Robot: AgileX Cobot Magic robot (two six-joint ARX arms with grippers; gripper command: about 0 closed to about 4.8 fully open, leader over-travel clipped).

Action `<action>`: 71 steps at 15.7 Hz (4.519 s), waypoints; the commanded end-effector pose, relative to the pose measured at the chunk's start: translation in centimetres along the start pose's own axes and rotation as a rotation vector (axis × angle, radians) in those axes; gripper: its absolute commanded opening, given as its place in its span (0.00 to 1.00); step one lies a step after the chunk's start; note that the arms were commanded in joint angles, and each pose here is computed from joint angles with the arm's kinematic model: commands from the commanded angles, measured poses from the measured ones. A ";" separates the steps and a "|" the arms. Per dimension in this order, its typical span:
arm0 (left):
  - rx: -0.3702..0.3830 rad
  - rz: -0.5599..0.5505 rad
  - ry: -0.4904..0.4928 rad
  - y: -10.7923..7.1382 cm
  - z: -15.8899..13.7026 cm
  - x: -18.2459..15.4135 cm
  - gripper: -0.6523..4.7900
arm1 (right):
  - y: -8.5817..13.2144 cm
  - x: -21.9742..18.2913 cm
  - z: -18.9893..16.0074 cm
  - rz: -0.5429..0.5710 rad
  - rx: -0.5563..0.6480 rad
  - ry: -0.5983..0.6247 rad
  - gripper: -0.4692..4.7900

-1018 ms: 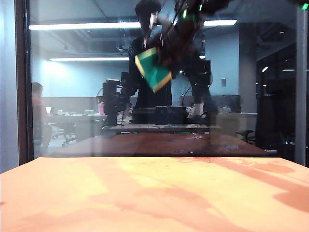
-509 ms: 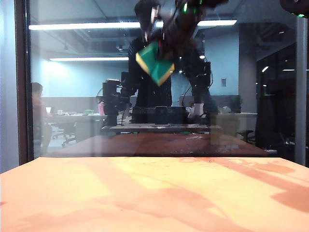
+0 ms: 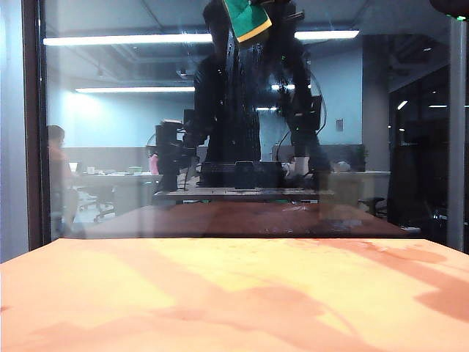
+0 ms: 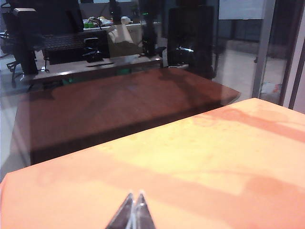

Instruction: Pick up the sponge from the table, wipe the water off the glass, and finally place the sponge back on the table.

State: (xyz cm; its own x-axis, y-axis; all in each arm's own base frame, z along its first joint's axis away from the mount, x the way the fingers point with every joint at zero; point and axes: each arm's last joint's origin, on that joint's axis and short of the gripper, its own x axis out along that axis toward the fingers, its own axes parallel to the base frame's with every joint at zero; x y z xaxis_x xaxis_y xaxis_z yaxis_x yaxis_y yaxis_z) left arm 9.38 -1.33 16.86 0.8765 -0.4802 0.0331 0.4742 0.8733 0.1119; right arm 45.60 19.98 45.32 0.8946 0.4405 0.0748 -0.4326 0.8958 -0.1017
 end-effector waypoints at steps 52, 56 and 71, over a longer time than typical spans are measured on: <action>0.004 -0.003 -0.007 0.0 0.1 0.0 0.11 | -7.4 -14.7 9.5 -0.336 -0.033 0.248 0.07; 0.003 -0.003 -0.005 0.0 0.1 0.0 0.11 | -9.6 -18.6 11.2 -0.385 0.004 0.217 0.07; 0.000 -0.001 0.000 0.0 0.1 0.0 0.11 | -12.2 -28.1 14.9 -0.452 0.122 0.149 0.07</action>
State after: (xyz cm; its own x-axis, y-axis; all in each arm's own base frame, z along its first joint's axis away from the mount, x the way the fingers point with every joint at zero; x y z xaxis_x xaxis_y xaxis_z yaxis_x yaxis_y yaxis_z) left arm 9.38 -1.33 16.77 0.8768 -0.4802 0.0245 0.4753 0.8733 0.1071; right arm 24.41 -2.35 59.12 0.9981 -0.0208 -0.0572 0.0212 0.9998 0.0058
